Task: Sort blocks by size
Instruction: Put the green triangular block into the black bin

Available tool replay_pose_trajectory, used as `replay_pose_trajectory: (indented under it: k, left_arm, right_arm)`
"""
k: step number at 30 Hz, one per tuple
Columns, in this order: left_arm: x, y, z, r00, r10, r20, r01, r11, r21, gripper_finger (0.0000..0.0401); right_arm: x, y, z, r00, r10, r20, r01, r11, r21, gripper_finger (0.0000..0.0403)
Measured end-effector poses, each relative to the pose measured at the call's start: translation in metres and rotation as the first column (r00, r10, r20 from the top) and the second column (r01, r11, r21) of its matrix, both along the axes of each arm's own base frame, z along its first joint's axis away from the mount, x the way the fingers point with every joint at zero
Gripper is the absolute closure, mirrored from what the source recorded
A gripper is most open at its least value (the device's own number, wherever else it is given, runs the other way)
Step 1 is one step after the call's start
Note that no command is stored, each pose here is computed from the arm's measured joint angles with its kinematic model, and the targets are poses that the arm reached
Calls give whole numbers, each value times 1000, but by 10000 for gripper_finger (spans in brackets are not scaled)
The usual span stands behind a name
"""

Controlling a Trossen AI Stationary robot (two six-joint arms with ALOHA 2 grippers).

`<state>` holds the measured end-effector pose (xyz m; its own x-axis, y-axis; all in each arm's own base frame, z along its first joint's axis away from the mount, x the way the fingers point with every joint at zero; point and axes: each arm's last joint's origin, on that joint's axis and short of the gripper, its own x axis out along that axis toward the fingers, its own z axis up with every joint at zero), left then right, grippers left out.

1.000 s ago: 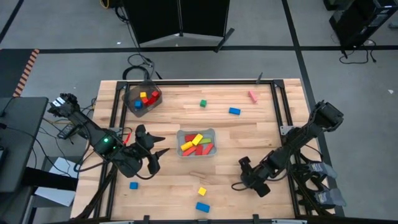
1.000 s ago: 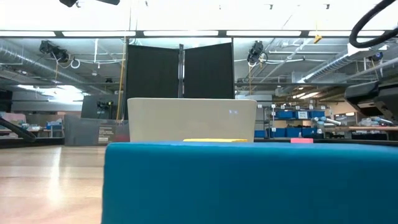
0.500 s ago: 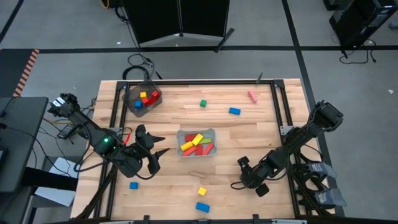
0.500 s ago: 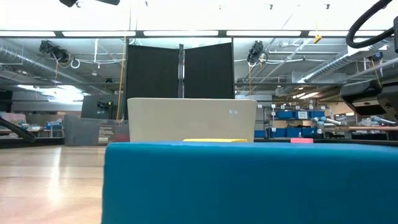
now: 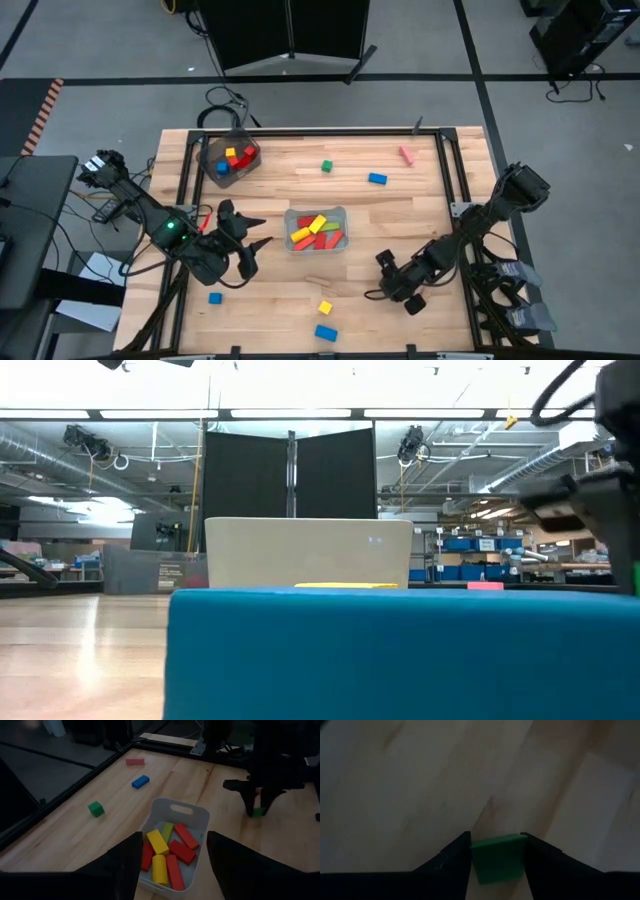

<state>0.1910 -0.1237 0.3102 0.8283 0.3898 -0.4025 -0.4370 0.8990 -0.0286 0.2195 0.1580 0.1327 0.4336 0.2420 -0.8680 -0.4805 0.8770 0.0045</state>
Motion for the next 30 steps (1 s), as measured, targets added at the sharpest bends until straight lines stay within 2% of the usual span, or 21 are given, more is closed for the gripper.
replay_pose_trajectory:
  k: [4,8,10,12,15,18,22,24,30]
  left_arm:
    - [1,-1,3,1000,-9,21,9,1000,8,174]
    - [0,0,14,996,-19,85,18,1000,9,174]
    - [-2,3,22,992,-23,124,20,1000,20,174]
    - [-6,6,31,986,-26,163,20,999,34,174]
    - [-12,11,45,975,-45,217,35,998,50,174]
    - [-19,17,57,964,-60,258,42,996,76,174]
    - [-31,27,71,951,-64,303,35,994,99,174]
    - [-37,32,76,945,-65,320,34,994,102,174]
    - [-50,42,83,936,-64,346,33,995,96,174]
  right_arm:
    - [16,0,15,998,31,58,-31,999,-10,240]
    - [41,-4,41,980,76,186,-65,996,-64,240]
    - [56,-11,56,960,76,268,-48,993,-112,240]
    - [75,-26,71,929,41,367,16,989,-149,240]
    - [103,-59,93,847,-55,528,142,982,-126,240]
    - [131,-101,105,731,-166,662,241,970,-22,240]
    - [170,-157,105,587,-310,748,363,927,99,240]
    - [192,-181,106,530,-353,771,380,912,156,240]
    - [257,-239,96,448,-463,765,422,863,276,240]
